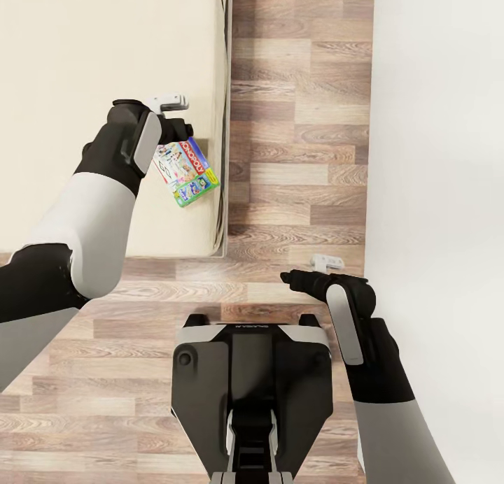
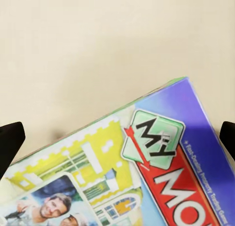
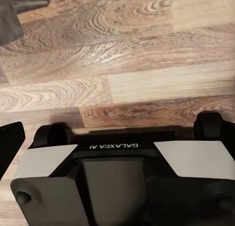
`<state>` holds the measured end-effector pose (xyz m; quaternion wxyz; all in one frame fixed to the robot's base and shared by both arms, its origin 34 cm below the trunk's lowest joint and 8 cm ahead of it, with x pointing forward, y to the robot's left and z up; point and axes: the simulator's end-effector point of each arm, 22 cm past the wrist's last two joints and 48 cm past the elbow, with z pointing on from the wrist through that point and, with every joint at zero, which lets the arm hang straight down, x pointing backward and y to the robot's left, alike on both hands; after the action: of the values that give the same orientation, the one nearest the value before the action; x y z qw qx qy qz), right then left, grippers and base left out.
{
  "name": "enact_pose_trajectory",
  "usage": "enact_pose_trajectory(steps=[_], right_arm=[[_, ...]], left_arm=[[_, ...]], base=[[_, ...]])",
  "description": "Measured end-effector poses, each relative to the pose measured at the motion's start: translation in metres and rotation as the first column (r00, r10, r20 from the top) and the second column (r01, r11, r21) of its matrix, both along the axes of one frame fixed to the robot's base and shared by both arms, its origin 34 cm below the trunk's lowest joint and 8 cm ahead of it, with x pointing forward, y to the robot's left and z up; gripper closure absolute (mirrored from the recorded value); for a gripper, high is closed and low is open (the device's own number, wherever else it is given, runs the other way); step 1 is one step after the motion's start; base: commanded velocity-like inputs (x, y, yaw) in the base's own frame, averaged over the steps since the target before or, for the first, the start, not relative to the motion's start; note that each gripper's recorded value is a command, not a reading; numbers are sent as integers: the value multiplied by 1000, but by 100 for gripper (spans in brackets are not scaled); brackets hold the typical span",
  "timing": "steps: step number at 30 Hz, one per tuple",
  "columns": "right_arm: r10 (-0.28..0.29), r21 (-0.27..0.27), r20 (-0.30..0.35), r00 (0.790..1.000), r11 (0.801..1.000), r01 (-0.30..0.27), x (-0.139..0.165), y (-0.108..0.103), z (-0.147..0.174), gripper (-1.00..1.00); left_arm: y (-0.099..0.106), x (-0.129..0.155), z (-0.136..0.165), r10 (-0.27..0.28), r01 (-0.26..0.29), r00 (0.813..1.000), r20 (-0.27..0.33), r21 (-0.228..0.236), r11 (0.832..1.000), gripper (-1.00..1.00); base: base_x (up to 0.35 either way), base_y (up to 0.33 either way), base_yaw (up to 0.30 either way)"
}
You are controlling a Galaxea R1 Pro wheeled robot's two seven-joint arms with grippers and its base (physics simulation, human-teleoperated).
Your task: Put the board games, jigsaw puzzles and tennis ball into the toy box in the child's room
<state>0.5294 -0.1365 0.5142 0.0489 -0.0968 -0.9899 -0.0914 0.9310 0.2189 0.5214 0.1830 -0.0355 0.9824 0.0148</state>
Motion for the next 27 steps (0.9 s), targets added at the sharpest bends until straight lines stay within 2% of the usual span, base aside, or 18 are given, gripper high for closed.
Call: enact_pose_trajectory(steps=[22,27], right_arm=[[0,0,0,1000,1000,0,0,0,0,-100],[0,0,0,1000,1000,0,0,0,0,-100]], left_arm=[[0,0,0,1,-1,1000,0,-1,1000,-100],[0,0,0,1,-1,1000,0,-1,1000,-100]], base=[[-35,-7,0],[-134,0,0]])
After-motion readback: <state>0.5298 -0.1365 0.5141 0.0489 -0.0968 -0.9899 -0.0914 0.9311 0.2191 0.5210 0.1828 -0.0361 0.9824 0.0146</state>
